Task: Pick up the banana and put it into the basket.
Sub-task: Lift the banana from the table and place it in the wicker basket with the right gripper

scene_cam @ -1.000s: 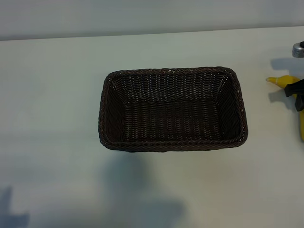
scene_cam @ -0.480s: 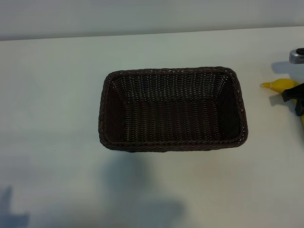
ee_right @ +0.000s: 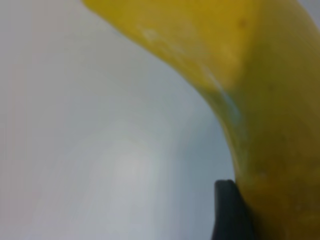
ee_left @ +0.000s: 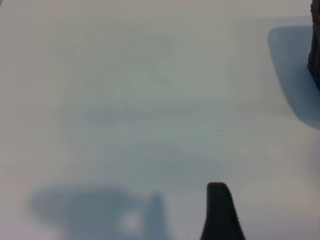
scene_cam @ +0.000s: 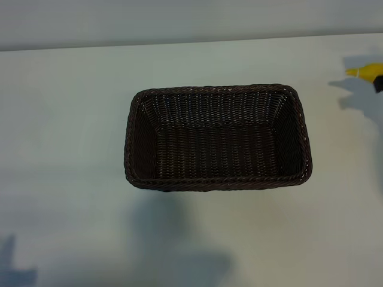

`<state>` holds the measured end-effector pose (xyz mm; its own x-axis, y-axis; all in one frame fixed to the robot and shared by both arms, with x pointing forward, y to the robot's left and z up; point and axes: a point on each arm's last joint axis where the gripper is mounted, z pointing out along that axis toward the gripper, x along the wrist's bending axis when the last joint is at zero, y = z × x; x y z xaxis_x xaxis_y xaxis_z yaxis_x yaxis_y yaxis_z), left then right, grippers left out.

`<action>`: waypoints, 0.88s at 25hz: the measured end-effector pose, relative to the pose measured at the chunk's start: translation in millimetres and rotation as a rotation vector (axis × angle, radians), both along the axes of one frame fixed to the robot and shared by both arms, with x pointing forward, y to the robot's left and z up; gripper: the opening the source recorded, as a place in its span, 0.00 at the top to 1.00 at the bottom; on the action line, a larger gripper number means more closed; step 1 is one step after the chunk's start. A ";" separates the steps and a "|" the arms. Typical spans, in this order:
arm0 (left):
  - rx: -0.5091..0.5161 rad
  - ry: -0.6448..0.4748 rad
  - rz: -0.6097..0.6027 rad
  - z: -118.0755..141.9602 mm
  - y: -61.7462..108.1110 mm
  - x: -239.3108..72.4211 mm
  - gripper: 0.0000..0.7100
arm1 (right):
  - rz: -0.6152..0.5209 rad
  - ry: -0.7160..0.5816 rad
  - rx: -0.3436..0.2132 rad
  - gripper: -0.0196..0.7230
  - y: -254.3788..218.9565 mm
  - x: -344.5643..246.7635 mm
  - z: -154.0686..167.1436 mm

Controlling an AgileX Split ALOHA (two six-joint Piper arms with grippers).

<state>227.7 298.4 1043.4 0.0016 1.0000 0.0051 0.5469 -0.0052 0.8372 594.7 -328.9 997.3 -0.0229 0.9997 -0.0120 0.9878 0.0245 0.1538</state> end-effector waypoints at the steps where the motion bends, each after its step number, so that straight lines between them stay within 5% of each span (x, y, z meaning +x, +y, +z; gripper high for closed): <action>1: 0.000 0.000 0.000 0.0 0.0 0.0 0.30 | -0.001 -0.001 0.001 0.41 0.3 -2.0 9.4; 12: 0.000 0.000 0.000 0.0 0.0 0.0 0.30 | 0.035 0.031 0.055 0.41 22.8 -9.9 27.7; 22: 0.000 0.000 0.000 0.0 0.0 0.0 0.30 | 0.334 -0.003 0.073 0.41 129.1 -20.5 28.4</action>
